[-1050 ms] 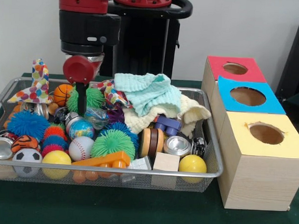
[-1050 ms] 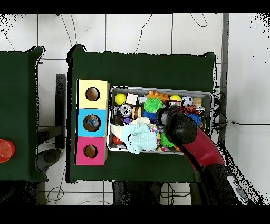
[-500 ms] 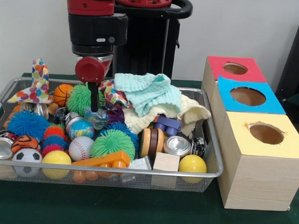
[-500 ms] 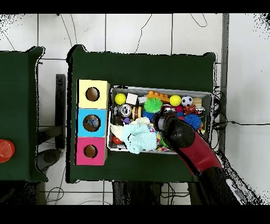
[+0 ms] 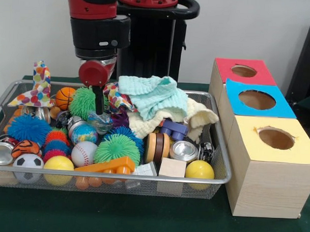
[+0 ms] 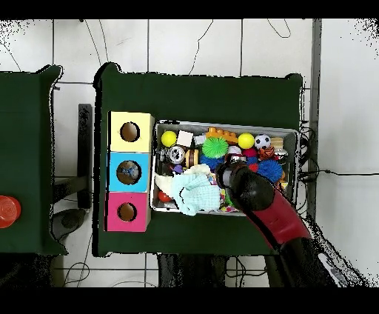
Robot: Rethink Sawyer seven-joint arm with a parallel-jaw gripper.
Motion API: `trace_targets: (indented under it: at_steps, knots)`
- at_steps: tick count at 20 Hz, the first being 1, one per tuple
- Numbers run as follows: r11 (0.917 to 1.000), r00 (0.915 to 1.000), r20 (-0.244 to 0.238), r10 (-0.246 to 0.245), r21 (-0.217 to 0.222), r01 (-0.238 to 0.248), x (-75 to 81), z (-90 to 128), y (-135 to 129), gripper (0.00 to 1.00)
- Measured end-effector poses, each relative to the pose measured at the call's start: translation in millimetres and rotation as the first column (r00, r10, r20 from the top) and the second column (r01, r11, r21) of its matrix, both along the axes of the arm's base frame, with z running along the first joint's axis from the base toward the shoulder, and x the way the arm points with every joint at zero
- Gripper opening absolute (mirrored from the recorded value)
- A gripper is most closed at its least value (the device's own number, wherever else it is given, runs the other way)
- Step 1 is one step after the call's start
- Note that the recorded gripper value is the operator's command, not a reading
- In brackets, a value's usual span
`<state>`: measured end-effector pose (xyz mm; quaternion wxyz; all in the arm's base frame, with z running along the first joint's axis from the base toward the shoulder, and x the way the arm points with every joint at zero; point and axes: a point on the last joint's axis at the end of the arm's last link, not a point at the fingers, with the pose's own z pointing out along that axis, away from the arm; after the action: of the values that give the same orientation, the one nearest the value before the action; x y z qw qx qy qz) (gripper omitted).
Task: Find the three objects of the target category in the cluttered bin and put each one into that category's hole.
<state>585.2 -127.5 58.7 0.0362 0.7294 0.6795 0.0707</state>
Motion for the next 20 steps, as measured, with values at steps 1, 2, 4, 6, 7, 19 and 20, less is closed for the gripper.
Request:
trace_targets:
  at_steps: [1,2,4,6,7,19,20]
  knots:
    - [1.0000,1.0000,-0.001,0.000,0.001,0.000,-0.3,-0.6,0.1,0.00]
    - [1.0000,1.0000,-0.002,0.000,0.001,0.000,-0.6,-1.2,0.2,0.00]
    - [1.0000,1.0000,-0.010,0.000,0.006,0.000,-2.5,-5.5,1.4,0.00]
    - [0.9999,0.9998,-0.020,0.001,0.012,0.000,-5.1,-11.2,3.5,0.00]
    - [0.9999,0.9997,-0.023,0.001,0.014,-0.001,-6.0,-13.3,4.3,0.00]
    - [0.9994,0.9969,-0.078,0.006,0.034,-0.004,-20.6,-42.7,13.1,0.00]
    - [0.9995,0.9967,-0.081,0.005,0.032,-0.002,-21.8,-43.6,12.1,0.00]
